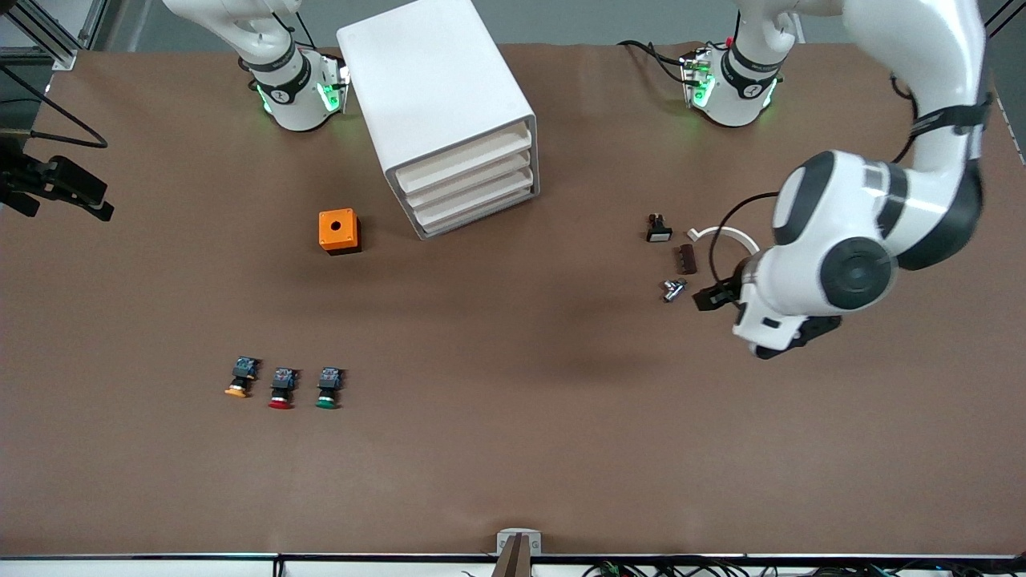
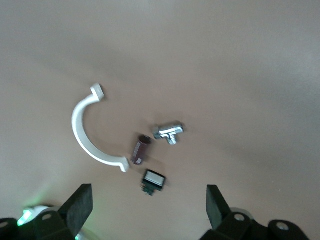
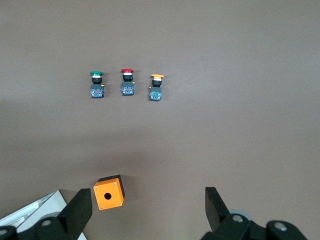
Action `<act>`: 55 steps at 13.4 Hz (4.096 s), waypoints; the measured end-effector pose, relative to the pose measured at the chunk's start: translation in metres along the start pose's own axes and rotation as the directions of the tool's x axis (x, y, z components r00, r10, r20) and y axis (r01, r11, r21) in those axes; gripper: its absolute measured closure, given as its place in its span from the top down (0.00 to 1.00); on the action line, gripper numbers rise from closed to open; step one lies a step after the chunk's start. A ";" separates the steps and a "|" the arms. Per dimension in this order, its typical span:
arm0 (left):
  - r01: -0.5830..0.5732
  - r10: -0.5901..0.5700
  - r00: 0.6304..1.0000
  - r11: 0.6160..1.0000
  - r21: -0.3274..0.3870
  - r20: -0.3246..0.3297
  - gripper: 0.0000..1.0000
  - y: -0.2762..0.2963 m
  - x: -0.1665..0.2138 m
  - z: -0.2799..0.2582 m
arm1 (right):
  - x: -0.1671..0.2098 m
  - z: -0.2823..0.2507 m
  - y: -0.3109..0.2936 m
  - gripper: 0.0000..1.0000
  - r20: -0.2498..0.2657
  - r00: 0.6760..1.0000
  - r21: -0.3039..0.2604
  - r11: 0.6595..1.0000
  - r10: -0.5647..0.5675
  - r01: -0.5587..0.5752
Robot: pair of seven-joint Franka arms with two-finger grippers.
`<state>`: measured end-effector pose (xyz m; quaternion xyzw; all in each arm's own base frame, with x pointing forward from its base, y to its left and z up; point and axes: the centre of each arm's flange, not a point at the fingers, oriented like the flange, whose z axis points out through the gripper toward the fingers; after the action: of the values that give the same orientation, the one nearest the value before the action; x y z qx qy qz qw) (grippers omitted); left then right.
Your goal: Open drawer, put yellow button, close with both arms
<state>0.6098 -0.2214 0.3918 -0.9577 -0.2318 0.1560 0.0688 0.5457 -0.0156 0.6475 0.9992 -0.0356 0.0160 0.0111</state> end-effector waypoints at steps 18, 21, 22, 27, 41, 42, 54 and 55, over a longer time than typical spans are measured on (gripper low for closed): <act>0.734 -0.802 0.410 0.573 0.365 0.434 1.00 0.166 -0.138 0.123 | 0.067 0.140 -0.014 1.00 0.138 0.990 -0.018 1.000 -0.013 0.015; 0.732 -0.867 0.187 0.437 0.522 0.463 1.00 0.178 -0.144 0.130 | 0.083 0.179 -0.018 1.00 0.150 0.989 -0.021 1.000 -0.016 0.020; 0.718 -0.879 0.124 0.399 0.570 0.459 0.99 0.181 -0.144 0.136 | 0.087 0.190 -0.019 1.00 0.156 0.988 -0.022 1.000 -0.017 0.021; 0.652 -0.923 -0.063 0.249 0.716 0.379 0.85 0.192 -0.154 0.148 | 0.103 0.240 -0.024 1.00 0.161 0.987 -0.025 0.999 -0.024 0.029; 0.498 -0.976 0.005 0.190 0.846 0.217 0.41 0.215 -0.247 0.173 | 0.129 0.397 0.002 1.00 0.158 0.987 -0.040 0.999 0.039 -0.033; 0.496 -0.977 0.002 0.187 0.848 0.215 0.28 0.215 -0.245 0.175 | 0.130 0.405 0.003 1.00 0.148 0.988 -0.039 0.999 0.041 -0.035; 0.537 -0.892 -0.139 0.297 0.790 0.430 0.25 0.165 -0.094 0.127 | 0.121 0.470 0.004 0.96 0.170 0.982 0.001 0.996 0.087 -0.089; 0.542 -0.884 -0.142 0.308 0.782 0.446 0.37 0.161 -0.086 0.125 | 0.121 0.471 0.004 0.89 0.172 0.981 0.001 0.996 0.087 -0.089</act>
<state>0.5639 -0.3961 0.2645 -0.3851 -0.6942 0.5816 0.1776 0.6805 -0.0388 0.1810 0.9943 -0.0805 -0.0696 0.0031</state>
